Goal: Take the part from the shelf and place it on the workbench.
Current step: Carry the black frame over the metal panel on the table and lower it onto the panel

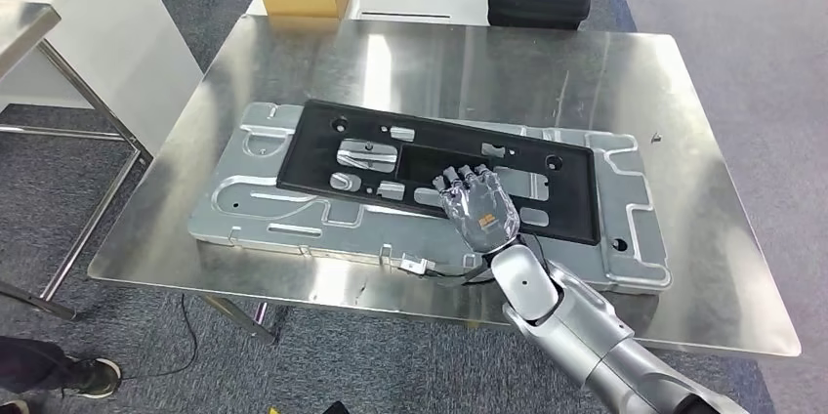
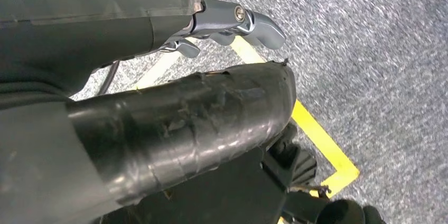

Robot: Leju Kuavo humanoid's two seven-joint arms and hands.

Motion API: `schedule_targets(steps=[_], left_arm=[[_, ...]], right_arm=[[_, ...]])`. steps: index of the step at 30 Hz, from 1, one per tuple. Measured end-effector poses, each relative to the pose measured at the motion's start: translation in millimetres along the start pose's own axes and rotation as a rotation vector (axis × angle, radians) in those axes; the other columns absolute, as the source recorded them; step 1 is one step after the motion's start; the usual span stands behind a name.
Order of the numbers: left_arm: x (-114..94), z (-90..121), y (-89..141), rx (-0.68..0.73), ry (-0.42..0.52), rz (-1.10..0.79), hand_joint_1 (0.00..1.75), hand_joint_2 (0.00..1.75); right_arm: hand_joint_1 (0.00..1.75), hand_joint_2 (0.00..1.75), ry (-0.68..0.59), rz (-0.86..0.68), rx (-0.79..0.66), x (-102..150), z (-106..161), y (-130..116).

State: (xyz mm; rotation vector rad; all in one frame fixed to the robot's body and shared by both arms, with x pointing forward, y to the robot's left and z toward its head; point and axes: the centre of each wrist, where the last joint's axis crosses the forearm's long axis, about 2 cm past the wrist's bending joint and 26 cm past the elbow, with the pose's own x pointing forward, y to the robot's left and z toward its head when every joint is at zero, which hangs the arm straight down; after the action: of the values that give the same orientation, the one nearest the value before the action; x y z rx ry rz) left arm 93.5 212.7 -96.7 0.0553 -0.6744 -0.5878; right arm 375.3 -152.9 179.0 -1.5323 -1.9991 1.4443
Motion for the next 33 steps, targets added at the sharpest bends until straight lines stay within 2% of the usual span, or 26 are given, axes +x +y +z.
schedule_targets(steps=[6,10,13,14,17,33], left_arm=[[0,0,0,-0.004,0.000,0.005,0.00,0.00],[1,-1,0,-0.004,-0.001,0.004,0.00,0.00],[1,0,0,-0.008,0.004,0.004,0.00,0.00],[1,0,0,-0.010,0.005,0.004,0.00,0.00],[2,-1,0,-0.012,0.005,0.004,0.00,0.00],[-2,1,-2,-0.001,0.025,0.020,0.00,0.00]], right_arm=[[1.68,1.75,-0.017,0.008,0.197,18,16,24],[1.24,1.75,-0.011,0.002,0.245,27,19,30],[0.31,1.75,-0.006,-0.005,0.261,31,18,32],[0.00,1.31,-0.006,-0.008,0.263,33,18,32],[0.00,0.00,-0.009,-0.017,0.274,37,19,33],[0.00,0.00,-0.034,-0.018,0.307,34,8,30]])
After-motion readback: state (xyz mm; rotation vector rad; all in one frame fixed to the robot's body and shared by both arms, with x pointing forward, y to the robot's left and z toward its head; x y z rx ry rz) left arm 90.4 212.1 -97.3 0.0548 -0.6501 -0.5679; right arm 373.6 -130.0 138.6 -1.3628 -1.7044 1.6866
